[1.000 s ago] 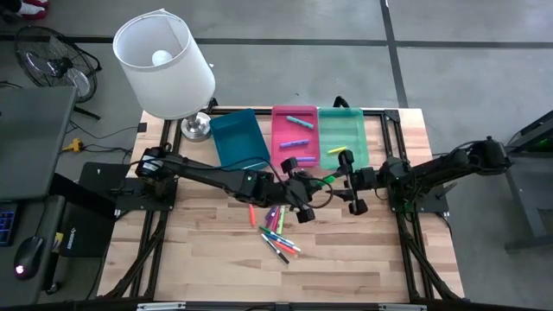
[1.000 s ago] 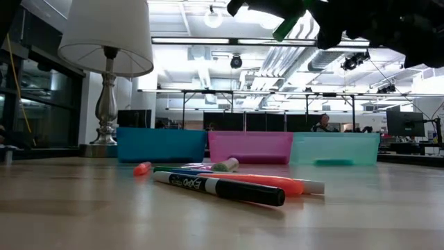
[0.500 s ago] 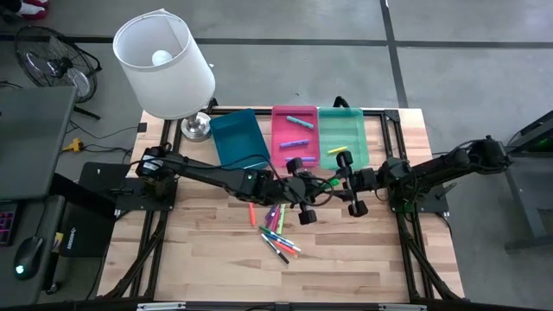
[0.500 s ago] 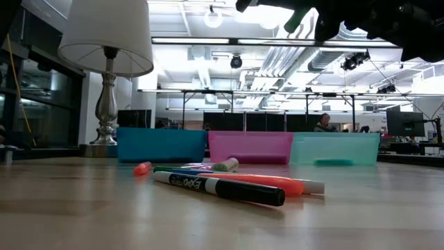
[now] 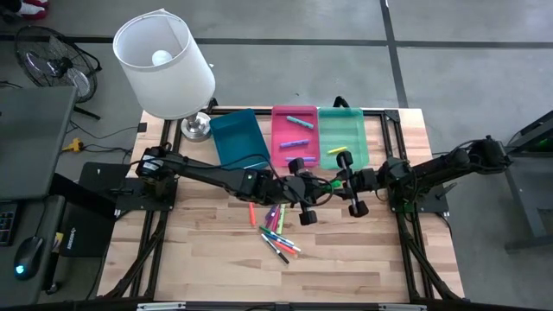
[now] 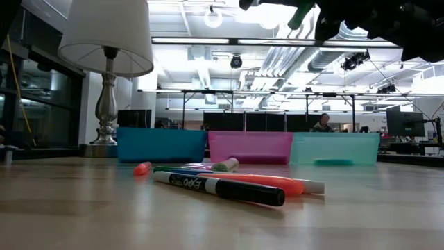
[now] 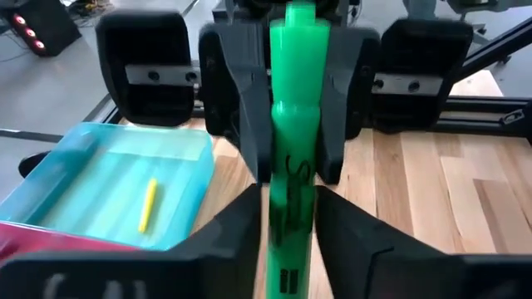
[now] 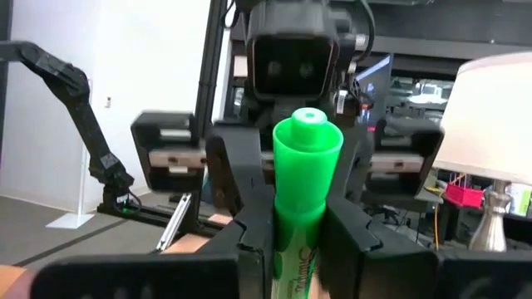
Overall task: Pick & Place Markers
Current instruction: Put the green highlighter into the pink bin
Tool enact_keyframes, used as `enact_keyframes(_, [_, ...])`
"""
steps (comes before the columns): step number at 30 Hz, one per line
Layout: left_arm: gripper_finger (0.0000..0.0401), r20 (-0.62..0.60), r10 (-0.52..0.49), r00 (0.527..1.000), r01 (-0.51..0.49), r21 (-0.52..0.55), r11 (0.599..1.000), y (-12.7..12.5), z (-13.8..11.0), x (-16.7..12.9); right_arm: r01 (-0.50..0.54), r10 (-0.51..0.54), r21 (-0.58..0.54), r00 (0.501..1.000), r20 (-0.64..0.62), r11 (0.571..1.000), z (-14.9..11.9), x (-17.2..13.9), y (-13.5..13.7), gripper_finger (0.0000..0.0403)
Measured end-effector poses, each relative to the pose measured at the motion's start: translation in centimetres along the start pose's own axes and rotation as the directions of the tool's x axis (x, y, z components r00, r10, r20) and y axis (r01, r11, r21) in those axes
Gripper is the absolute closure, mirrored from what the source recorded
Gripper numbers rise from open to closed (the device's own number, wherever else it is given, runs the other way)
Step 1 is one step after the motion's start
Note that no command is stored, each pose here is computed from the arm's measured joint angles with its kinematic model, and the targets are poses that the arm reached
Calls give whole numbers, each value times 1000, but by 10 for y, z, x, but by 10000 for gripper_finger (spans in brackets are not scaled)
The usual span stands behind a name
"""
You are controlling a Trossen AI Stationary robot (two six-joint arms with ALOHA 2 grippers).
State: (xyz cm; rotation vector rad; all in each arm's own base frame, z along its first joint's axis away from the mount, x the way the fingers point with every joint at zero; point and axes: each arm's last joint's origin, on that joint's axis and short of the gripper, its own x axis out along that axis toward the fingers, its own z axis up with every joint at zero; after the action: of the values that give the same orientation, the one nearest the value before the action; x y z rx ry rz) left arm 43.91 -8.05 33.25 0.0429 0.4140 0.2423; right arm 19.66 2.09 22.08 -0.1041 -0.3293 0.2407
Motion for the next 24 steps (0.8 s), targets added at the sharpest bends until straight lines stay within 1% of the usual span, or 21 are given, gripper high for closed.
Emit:
enact_keyframes(4, [258,-20,3,1000,-2,21,1000,0,-2,0,11,-11,1,1000,-3,1000,0,0,0,347])
enact_keyframes(7, [249,-40,7,999,-5,35,999,1,-4,0,25,-25,1,1000,-8,1000,-1,0,-1,347])
enact_keyframes(9, [248,-93,27,995,-22,64,998,2,-10,-1,44,-44,3,999,-24,999,-2,0,-1,347])
enact_keyframes(11, [247,-165,75,983,-59,98,993,4,-16,-3,66,-65,6,996,-61,998,-6,0,-2,347])
enact_keyframes(13, [246,-238,135,962,-108,123,986,6,-18,-14,80,-79,9,991,-106,997,-10,-1,-4,347])
enact_keyframes(16, [246,-316,218,923,-186,130,974,10,-17,-30,103,-95,26,976,-197,994,-12,6,-11,347])
enact_keyframes(18, [246,-401,280,872,-233,163,959,10,-24,-40,116,-103,30,955,-279,993,-10,15,-18,347])
enact_keyframes(20, [245,-453,335,826,-279,188,942,8,-30,-52,131,-114,22,919,-378,991,-6,25,-26,347])
enact_keyframes(22, [245,-485,381,787,-323,201,925,5,-35,-63,157,-137,2,866,-482,988,0,34,-36,347])
enact_keyframes(24, [245,-526,415,743,-356,215,909,2,-43,-73,190,-181,-45,798,-575,981,9,41,-48,347])
